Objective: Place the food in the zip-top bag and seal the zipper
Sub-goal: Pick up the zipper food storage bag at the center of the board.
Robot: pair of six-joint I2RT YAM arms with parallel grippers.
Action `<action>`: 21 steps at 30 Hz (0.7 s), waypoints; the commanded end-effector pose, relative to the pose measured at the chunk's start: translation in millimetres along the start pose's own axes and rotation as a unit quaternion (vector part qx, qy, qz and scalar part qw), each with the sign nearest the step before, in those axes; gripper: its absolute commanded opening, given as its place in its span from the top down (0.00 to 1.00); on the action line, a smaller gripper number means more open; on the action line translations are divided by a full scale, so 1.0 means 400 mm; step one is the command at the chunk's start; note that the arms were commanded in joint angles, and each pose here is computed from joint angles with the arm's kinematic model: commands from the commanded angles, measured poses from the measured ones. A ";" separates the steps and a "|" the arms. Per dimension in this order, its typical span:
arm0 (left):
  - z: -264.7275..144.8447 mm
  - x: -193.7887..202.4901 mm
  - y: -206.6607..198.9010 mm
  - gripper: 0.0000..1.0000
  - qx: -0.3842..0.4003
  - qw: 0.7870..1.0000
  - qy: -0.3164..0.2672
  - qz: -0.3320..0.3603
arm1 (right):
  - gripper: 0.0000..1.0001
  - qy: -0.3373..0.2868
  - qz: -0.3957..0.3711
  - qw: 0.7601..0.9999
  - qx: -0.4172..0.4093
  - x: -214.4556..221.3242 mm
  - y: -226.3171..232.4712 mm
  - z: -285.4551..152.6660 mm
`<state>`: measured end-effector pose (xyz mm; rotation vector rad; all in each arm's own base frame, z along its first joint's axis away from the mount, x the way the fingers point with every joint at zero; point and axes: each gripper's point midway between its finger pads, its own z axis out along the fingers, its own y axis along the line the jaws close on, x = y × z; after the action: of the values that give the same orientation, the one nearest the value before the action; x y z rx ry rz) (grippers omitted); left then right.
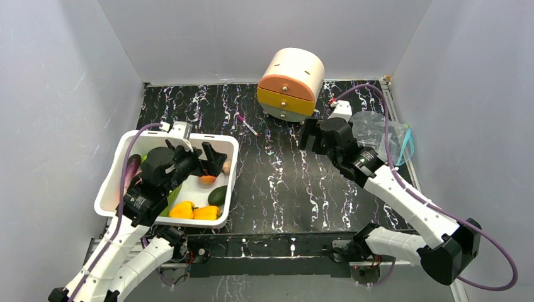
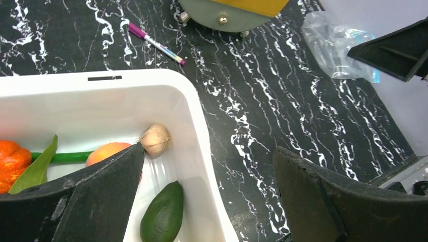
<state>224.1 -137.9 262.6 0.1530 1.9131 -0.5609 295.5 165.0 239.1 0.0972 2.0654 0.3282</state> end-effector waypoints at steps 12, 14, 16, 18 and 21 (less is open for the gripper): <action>0.024 0.041 0.025 0.02 -0.011 1.000 -0.010 -0.015 | 0.38 -0.104 -0.063 0.965 0.231 -0.105 -0.319 0.124; 0.022 0.041 0.024 0.02 -0.009 1.000 -0.014 -0.017 | 0.41 -0.096 -0.070 0.960 0.255 -0.096 -0.361 0.144; 0.021 0.042 0.023 0.02 -0.006 1.000 -0.018 -0.017 | 0.43 -0.084 -0.081 0.955 0.273 -0.087 -0.394 0.166; 0.018 0.040 0.025 0.02 -0.005 1.000 -0.026 -0.016 | 0.46 -0.071 -0.082 0.949 0.296 -0.075 -0.443 0.191; 0.013 0.035 0.028 0.02 -0.007 0.999 -0.037 -0.013 | 0.49 -0.048 -0.076 0.947 0.309 -0.052 -0.489 0.227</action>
<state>224.2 -134.7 231.0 0.1140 1.9193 -0.5565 376.5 11.4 156.1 0.2703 2.0555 -0.3828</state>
